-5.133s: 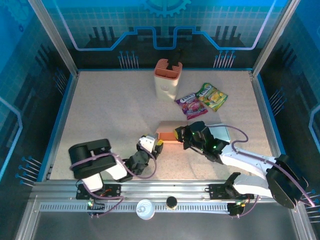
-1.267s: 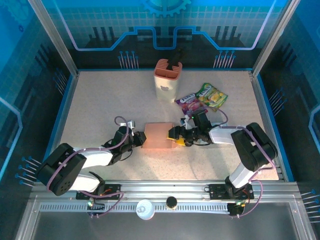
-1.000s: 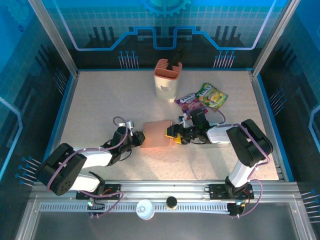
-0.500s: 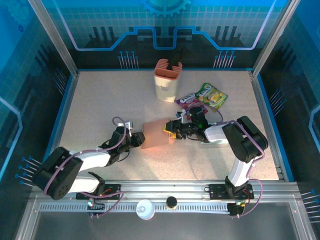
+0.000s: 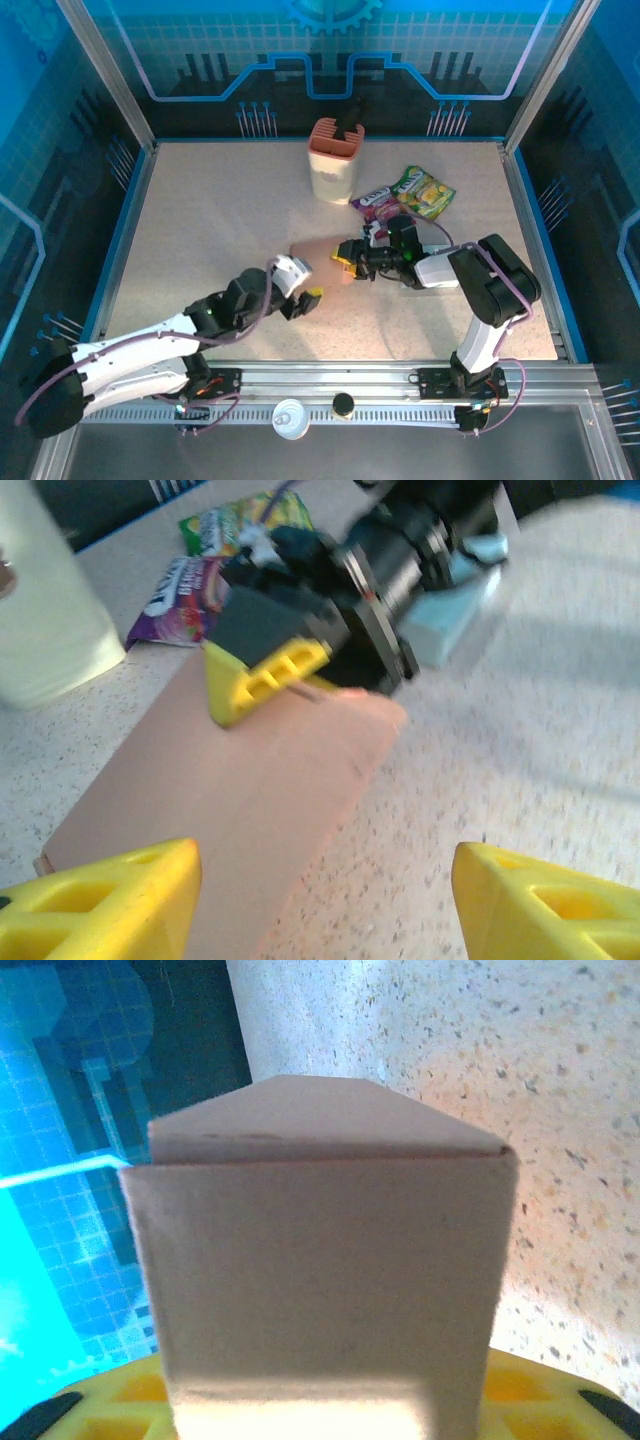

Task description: Fold the paper box

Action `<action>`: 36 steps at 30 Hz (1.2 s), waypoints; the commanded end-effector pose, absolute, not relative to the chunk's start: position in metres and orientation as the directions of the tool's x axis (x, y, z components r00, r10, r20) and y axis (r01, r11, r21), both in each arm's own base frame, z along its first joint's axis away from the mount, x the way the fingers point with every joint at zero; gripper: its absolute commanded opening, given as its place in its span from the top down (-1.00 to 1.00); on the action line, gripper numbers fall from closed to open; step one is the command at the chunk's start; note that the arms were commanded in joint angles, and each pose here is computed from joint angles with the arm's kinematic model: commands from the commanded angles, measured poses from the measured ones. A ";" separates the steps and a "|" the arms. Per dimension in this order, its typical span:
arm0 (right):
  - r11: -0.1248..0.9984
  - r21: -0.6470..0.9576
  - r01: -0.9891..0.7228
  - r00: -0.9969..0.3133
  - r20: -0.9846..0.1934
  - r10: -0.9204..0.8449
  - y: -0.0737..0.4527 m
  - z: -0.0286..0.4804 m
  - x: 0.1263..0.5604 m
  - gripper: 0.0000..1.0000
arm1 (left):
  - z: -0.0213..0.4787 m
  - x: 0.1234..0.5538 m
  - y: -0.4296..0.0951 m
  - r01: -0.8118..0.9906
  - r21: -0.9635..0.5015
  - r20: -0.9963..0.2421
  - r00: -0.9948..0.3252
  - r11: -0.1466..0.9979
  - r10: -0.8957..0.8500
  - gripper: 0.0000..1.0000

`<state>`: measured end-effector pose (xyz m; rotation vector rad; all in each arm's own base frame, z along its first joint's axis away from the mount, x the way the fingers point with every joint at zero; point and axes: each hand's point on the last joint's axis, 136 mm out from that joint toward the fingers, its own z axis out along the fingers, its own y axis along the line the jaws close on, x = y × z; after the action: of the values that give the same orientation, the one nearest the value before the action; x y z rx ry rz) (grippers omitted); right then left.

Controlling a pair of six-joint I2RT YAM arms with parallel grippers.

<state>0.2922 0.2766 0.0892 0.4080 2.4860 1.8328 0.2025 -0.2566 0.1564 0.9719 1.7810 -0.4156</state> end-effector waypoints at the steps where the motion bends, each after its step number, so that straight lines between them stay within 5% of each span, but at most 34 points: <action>1: 0.223 0.953 0.205 -0.964 0.158 0.212 0.271 0.115 0.287 0.43 | 0.141 0.208 -0.246 0.737 0.470 -0.742 0.033 0.485 0.669 -0.40; 10: 0.281 0.926 0.252 -0.955 0.192 0.225 0.262 0.122 0.272 0.42 | 0.148 0.245 -0.242 0.549 0.708 -0.597 0.130 0.444 0.792 -0.63; 26: 0.247 0.917 0.312 -0.937 0.254 0.241 0.261 0.129 0.268 0.44 | 0.125 0.247 -0.257 0.561 0.757 -0.514 0.196 0.335 0.835 -0.57; 31: 0.248 0.913 0.324 -0.933 0.265 0.243 0.259 0.129 0.265 0.44 | 0.126 0.252 -0.261 0.555 0.763 -0.507 0.197 0.331 0.839 -0.12; 36: 0.242 0.913 0.328 -0.931 0.269 0.248 0.258 0.131 0.264 0.43 | 0.123 0.252 -0.263 0.563 0.757 -0.510 0.189 0.333 0.839 0.05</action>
<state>0.2683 0.2618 0.1243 0.5829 2.5359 1.8566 0.2483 -0.2549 0.1125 1.3705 1.5078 0.3210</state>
